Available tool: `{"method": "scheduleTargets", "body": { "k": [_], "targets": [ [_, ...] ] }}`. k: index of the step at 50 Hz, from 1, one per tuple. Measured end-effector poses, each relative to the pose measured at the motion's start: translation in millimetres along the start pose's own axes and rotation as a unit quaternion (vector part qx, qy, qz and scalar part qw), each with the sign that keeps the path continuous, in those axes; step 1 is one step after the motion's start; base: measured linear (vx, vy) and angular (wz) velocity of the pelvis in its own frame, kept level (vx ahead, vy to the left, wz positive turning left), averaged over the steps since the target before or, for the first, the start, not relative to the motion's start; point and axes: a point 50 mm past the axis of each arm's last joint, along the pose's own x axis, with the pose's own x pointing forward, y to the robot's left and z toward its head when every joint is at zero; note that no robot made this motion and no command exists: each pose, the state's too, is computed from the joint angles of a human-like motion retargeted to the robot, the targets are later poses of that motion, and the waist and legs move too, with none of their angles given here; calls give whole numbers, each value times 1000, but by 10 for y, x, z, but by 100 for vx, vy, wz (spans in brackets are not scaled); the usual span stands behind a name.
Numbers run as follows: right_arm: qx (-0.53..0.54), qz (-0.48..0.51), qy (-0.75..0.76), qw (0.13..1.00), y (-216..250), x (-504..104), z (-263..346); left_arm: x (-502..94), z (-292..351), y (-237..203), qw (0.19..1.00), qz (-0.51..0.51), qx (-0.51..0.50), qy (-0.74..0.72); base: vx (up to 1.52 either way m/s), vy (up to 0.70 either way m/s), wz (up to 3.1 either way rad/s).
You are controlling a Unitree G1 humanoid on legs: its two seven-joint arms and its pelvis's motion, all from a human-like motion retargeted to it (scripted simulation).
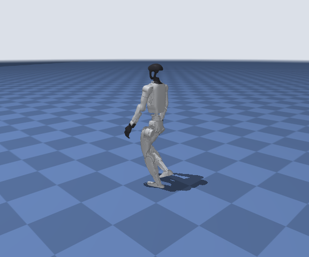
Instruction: Walk
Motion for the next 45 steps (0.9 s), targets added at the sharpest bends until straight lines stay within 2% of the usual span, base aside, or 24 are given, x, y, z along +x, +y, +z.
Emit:
{"method": "scheduleTargets", "body": {
  "k": [8,12,16,23,31,39,45],
  "targets": [
    [38,-19,95,995,-63,-137,-619,-31,1250,107,980,10,-14,-198,0,0,0],
    [53,-23,122,991,-57,-206,-822,-105,1526,77,968,4,-10,-250,0,0,0],
    [69,-33,132,988,-62,-244,-919,-121,1523,-28,966,-14,-9,-258,0,0,0],
    [71,-58,107,990,-113,-198,-786,-50,920,-309,982,-59,20,-176,-1,-3,-2],
    [30,-81,-33,996,-303,-1,146,-62,-23,-379,994,-74,71,-25,-1,-4,2],
    [34,-96,-202,974,-437,-62,1185,-353,-1085,-340,987,-77,21,138,-1,1,-16],
    [47,-86,-260,961,-395,-146,1517,-606,-1555,-380,975,-82,-18,207,0,0,0]
  ]
}}
